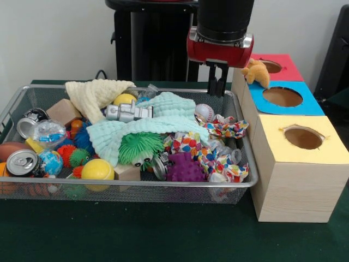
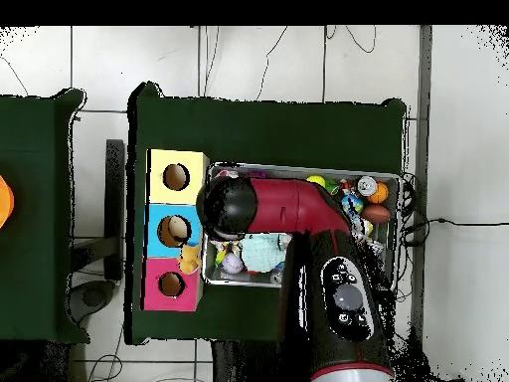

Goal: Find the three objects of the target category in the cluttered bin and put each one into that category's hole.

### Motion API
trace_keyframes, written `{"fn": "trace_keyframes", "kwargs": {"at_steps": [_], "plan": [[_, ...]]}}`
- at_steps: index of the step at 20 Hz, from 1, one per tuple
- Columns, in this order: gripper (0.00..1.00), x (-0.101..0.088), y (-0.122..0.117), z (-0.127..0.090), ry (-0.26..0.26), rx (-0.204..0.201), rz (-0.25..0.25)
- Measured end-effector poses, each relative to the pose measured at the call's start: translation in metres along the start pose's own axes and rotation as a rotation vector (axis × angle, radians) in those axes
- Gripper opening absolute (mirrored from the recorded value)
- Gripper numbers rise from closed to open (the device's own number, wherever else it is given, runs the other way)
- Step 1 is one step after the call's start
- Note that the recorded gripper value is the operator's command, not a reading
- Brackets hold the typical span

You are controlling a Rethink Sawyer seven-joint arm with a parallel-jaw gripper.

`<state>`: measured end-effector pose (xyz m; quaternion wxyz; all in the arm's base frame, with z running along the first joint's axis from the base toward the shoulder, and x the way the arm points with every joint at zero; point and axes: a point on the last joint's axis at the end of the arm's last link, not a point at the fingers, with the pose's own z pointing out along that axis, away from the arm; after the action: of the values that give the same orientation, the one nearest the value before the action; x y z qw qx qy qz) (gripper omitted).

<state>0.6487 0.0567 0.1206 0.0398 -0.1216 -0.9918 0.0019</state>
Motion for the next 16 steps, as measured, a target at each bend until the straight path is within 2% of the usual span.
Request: {"fn": "trace_keyframes", "kwargs": {"at_steps": [6, 16], "plan": [[0.0, 0.009, -0.003, 0.01, 0.012, 0.02, -0.023], [0.0, 0.03, -0.009, -0.002, 0.022, 0.027, -0.028]]}}
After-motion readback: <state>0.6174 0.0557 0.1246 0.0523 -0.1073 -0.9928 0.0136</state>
